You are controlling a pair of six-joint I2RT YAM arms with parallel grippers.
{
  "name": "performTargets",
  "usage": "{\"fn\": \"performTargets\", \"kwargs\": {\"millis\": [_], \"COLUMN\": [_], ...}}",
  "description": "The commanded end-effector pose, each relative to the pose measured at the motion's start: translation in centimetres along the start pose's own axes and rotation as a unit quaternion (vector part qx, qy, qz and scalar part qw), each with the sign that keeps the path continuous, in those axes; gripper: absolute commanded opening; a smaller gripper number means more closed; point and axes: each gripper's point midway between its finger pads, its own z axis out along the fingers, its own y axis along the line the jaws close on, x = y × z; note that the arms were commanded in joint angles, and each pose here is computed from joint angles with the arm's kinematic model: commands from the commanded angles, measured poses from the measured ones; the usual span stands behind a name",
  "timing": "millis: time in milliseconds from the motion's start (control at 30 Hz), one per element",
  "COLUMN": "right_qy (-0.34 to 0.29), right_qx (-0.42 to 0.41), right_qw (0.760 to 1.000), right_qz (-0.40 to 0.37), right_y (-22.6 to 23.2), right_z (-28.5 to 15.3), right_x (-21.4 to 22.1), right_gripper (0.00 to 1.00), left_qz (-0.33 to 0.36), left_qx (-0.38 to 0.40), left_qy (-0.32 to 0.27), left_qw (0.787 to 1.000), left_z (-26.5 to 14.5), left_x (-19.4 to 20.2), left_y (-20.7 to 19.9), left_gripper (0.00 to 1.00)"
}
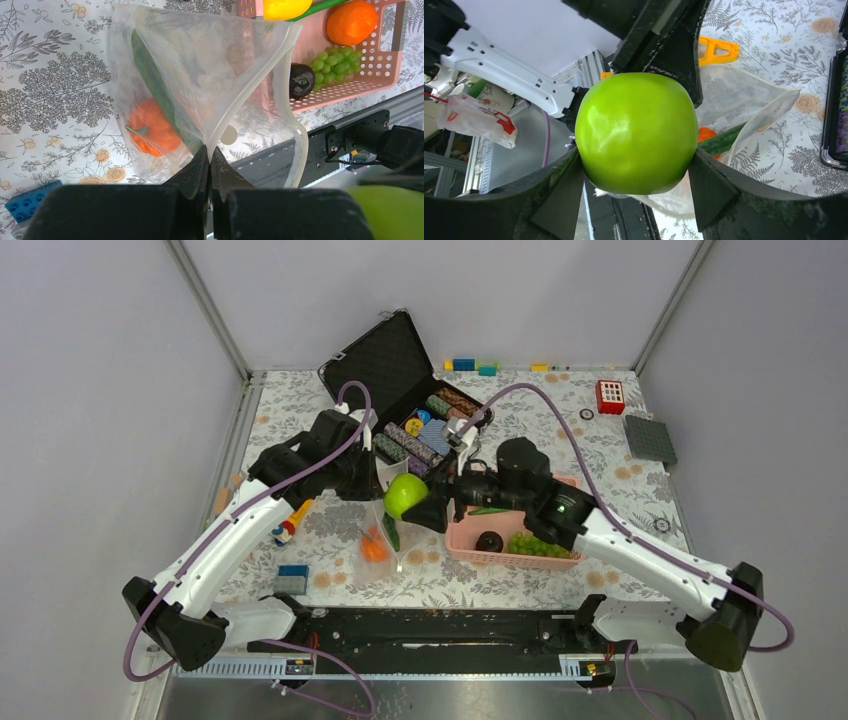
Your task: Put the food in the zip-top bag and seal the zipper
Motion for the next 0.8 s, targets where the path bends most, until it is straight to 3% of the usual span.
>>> {"fn": "performTargets", "kwargs": {"millis": [0,200,433,767], "right_qy": [0.014,0.071,0.083,0.095], "right_qx": [0.006,0.119,0.259,0.274], "right_qw": [1.0,0.99,0.961,0.955], "right_qz": [-0.012,0.023,0.045,0.052], "right_y": [-0.3,-4.7,-9.5,-9.3], "right_z": [2.0,3.3,1.7,3.0], "right_x": [-0.2,2.6,4.1,3.3], "right_gripper": [0.55,0.57,0.61,0.73], "left_qz": [0.006,0.009,0.013,0.016], "left_qx": [0.028,0.038,0.043,0.06], "left_qy": [-0.024,-0.021,-0.023,-0.018], "left_qw": [0.999,0.999,0.999,0.998], "left_z": [-0.5,-0.6,-0.7,-0.7], "left_x": [-1.0,-0.9,-0.9,-0.7], "left_y": [-1.0,-1.3,-1.4,-2.0], "left_gripper": [0.0,0.0,0.0,0.0]}}
